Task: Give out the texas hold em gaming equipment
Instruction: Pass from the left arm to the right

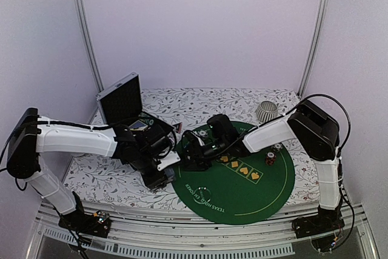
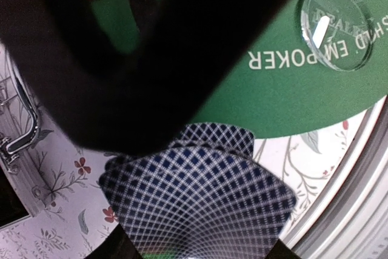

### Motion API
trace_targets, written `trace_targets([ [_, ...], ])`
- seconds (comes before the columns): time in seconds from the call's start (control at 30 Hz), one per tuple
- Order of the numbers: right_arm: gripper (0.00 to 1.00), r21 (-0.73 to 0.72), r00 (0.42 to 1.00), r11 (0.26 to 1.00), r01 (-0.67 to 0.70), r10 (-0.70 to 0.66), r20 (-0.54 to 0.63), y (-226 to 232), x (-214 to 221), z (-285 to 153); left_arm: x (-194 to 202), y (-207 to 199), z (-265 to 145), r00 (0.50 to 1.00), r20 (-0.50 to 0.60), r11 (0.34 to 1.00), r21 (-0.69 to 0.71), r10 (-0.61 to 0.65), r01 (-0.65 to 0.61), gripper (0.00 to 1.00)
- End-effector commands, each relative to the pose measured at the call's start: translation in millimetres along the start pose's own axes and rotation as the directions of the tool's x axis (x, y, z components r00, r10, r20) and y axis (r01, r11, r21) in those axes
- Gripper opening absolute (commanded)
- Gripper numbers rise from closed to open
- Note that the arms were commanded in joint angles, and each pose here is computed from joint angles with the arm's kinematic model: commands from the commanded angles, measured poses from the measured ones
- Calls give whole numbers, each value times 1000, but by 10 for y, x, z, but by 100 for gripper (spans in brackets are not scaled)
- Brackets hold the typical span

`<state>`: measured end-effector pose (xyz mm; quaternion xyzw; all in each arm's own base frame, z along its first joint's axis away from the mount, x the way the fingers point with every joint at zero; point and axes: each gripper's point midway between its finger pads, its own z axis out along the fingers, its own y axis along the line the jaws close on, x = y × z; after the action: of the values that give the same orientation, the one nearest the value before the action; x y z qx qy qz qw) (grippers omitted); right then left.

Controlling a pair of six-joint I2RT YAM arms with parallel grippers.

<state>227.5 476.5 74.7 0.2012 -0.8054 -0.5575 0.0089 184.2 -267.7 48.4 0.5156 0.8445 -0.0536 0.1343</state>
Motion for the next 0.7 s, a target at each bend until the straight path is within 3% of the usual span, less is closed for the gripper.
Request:
trace_targets([
  [0.0, 71, -88, 1000, 996, -17, 15, -24, 109, 11, 106, -87, -4, -70, 999, 54, 1000, -18, 6, -5, 37],
  [0.37, 76, -146, 994, 988, -57, 42, -103, 113, 96, 393, -147, 28, -86, 997, 80, 999, -34, 5, -3, 36],
  [0.67, 72, -185, 991, 980, -74, 52, -122, 158, 112, 515, -189, 75, -124, 995, 97, 998, -59, -1, 7, 36],
])
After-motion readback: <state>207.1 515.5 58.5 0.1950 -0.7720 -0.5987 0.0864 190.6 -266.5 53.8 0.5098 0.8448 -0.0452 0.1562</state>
